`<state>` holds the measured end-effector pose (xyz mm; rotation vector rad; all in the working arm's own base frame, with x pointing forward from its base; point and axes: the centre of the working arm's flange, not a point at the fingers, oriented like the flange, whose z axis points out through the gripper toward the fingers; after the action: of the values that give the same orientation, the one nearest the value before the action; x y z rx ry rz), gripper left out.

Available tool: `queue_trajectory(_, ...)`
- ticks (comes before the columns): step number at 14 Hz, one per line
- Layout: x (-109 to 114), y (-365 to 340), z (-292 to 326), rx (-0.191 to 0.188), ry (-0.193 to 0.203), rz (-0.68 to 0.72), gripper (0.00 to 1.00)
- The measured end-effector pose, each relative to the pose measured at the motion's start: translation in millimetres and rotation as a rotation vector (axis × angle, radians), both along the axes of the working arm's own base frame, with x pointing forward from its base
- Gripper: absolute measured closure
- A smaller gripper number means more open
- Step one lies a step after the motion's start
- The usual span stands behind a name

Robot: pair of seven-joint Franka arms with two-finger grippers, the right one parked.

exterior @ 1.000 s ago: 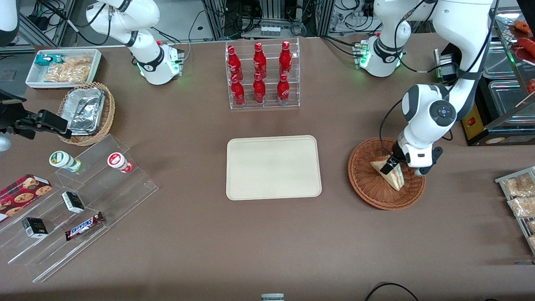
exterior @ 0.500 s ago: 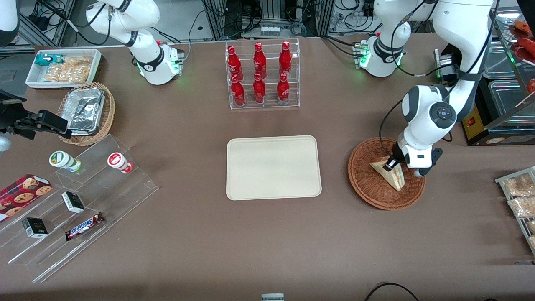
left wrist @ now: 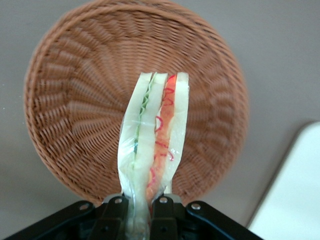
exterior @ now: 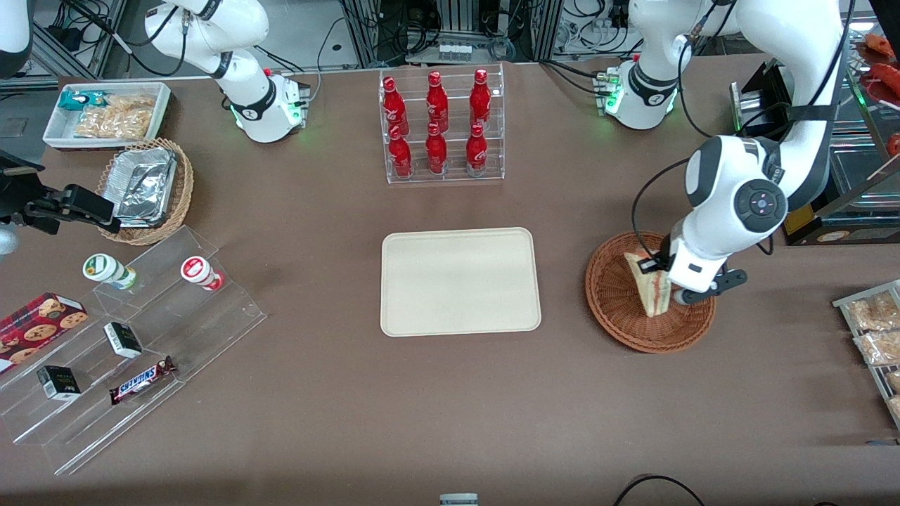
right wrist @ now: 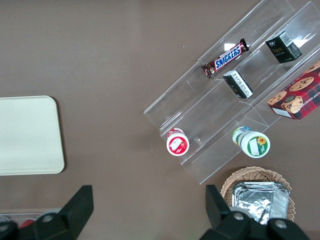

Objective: Place sandwich from basket to tray
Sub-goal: 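Lift the sandwich and carry it with the left gripper over the tray, then lower the sandwich onto the tray and open the left gripper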

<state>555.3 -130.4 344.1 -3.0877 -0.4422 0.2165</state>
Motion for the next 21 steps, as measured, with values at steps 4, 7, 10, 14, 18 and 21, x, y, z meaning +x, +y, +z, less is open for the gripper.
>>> queue_trajectory(4, 1, -93, -5, -0.016, 0.009, -0.194, 0.85)
queue_trajectory(7, -6, -171, -21, -0.008, 0.008, -0.193, 0.85)
queue_trajectory(10, -15, -244, -40, 0.0, 0.003, -0.167, 0.85)
queue_trajectory(14, -35, -320, -67, 0.009, -0.003, -0.118, 0.85)
queue_trajectory(18, -56, -371, -88, -0.016, -0.051, -0.116, 0.85)
queue_trajectory(21, -63, -383, -104, -0.011, -0.089, -0.118, 0.85)
